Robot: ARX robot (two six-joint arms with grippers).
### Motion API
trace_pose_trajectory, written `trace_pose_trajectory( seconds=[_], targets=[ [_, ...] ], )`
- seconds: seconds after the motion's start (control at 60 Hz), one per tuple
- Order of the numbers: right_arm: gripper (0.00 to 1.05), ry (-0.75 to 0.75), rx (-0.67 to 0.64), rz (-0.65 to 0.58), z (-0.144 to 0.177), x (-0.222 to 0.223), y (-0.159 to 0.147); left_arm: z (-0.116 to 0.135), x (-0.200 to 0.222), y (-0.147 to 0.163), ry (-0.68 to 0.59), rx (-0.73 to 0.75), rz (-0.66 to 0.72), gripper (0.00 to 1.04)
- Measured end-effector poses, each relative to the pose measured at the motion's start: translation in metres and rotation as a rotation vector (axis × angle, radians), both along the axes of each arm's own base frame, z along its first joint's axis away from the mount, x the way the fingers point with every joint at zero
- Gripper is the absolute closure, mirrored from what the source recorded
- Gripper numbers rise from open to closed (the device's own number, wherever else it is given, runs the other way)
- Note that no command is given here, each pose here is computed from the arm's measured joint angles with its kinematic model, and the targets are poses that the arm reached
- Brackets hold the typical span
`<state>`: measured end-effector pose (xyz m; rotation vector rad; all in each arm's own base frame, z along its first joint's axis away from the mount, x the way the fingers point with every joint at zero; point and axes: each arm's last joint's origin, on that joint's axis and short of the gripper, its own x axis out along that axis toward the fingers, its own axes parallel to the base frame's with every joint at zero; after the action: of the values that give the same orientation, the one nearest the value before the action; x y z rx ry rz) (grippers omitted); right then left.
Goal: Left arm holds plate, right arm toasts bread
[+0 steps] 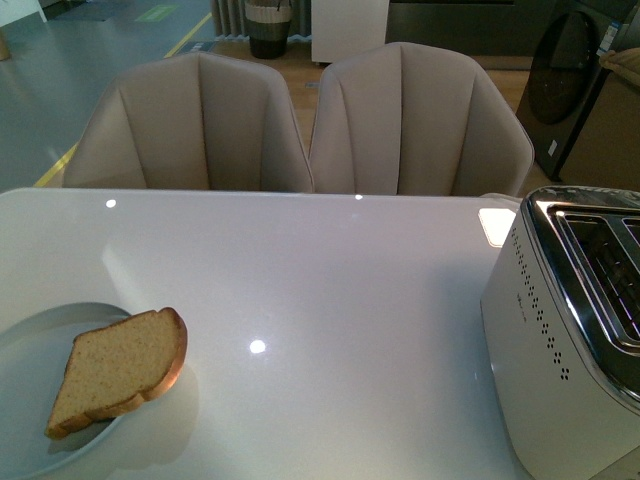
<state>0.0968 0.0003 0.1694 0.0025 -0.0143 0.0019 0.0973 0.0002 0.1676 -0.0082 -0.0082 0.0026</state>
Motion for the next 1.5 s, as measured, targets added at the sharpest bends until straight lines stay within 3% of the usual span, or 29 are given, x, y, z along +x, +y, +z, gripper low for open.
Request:
trace_pose_trajectory(
  seconds=[0.8, 0.85, 0.917, 0.967, 1.05, 1.267, 1.5],
  targets=[
    [0.09, 0.0, 0.0, 0.0, 0.0, 0.0, 0.0, 0.0, 0.0, 0.0, 0.001, 0.0, -0.001, 0.07],
    [0.09, 0.0, 0.0, -0.001, 0.0, 0.0, 0.0, 0.0, 0.0, -0.001, 0.14, -0.053, -0.06, 0.07],
    [0.09, 0.0, 0.0, 0.002, 0.0, 0.0, 0.0, -0.001, 0.002, -0.004, 0.465, -0.165, -0.096, 0.07],
    [0.09, 0.0, 0.0, 0.002, 0.0, 0.0, 0.0, -0.007, 0.004, -0.004, 0.578, -0.212, -0.086, 0.07],
    [0.09, 0.0, 0.0, 0.001, 0.0, 0.0, 0.0, -0.008, 0.009, -0.004, 0.616, -0.244, -0.086, 0.07],
    [0.09, 0.0, 0.0, 0.001, 0.0, 0.0, 0.0, -0.002, 0.04, 0.016, 0.559, -0.209, -0.081, 0.07],
    [0.09, 0.0, 0.0, 0.001, 0.0, 0.0, 0.0, -0.027, 0.107, 0.051, 0.506, -0.092, -0.044, 0.07]
  ],
)
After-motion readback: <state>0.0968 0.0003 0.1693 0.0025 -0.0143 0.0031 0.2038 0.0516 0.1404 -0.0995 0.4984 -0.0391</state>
